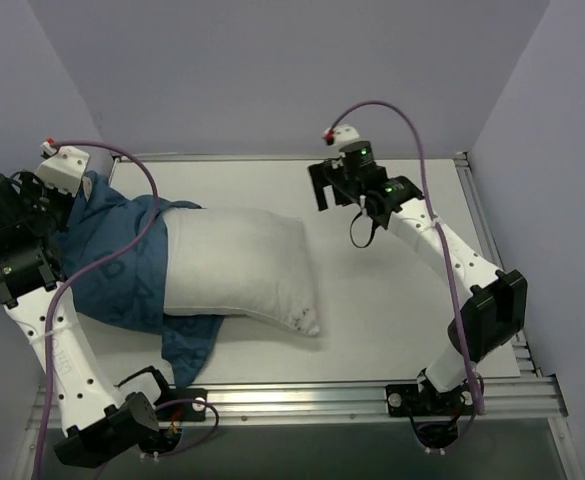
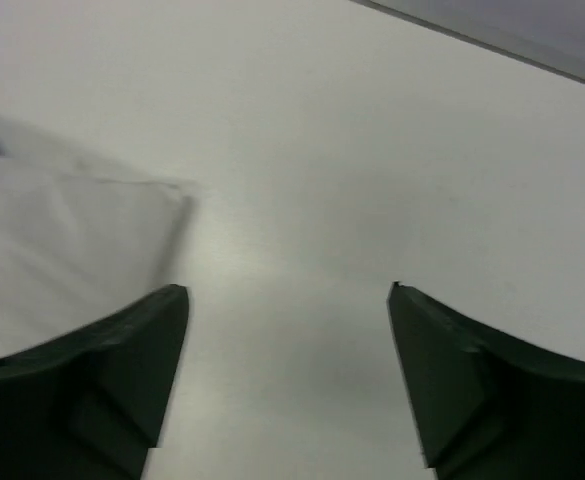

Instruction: Remove the pillowcase from the pillow

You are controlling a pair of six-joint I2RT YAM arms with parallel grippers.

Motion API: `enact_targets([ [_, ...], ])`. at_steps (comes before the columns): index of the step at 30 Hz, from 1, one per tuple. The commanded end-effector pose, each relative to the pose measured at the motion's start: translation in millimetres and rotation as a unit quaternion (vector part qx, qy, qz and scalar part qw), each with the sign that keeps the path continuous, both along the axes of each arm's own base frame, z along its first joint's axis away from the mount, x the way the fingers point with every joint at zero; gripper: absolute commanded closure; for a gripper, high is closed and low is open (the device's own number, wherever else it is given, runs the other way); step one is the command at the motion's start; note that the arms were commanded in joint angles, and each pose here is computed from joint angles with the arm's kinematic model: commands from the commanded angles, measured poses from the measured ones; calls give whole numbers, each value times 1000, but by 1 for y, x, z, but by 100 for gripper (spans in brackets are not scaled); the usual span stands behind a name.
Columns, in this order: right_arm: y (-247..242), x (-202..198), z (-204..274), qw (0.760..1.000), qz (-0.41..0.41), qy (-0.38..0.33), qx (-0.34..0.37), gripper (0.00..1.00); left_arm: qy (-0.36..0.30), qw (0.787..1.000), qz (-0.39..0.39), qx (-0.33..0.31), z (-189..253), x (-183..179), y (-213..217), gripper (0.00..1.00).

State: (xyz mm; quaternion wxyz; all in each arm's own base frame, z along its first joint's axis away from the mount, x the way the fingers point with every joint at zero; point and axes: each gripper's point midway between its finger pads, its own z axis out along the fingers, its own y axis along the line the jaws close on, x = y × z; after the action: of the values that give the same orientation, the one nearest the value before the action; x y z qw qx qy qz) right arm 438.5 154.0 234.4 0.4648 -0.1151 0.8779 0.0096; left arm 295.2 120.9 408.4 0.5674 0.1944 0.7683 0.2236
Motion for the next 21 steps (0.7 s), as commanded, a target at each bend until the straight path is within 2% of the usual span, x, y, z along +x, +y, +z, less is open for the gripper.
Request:
enact_targets([
  [1, 98, -54, 53, 987, 148, -47, 44, 1, 7, 999, -15, -50, -10, 10, -15, 98],
  [4, 162, -83, 50, 972, 219, -38, 80, 0, 13, 998, -20, -62, -15, 11, -24, 98],
  [5, 191, -99, 38, 965, 249, -22, 78, 0, 18, 998, -21, -65, -20, 10, -26, 98],
  [8, 233, -132, 5, 956, 284, 13, 68, 0, 22, 997, -21, -72, -26, 10, -29, 98],
  [10, 251, -143, -33, 953, 295, 51, 43, 0, 28, 997, -18, -76, -32, 10, -29, 98],
  [13, 248, -147, -96, 961, 260, 91, -26, 0, 36, 996, -13, -80, -39, 8, -29, 98],
  [14, 233, -140, -114, 969, 220, 100, -57, 0, 42, 996, -11, -83, -44, 8, -29, 98],
  [17, 189, -135, -177, 966, 150, 152, -145, 0, 52, 994, -10, -91, -55, 5, -31, 98],
  [20, 151, -133, -212, 967, 102, 179, -152, 0, 54, 994, -6, -97, -59, 3, -31, 98],
  [21, 146, -133, -209, 970, 93, 182, -133, 0, 53, 994, -5, -100, -59, 3, -32, 98],
])
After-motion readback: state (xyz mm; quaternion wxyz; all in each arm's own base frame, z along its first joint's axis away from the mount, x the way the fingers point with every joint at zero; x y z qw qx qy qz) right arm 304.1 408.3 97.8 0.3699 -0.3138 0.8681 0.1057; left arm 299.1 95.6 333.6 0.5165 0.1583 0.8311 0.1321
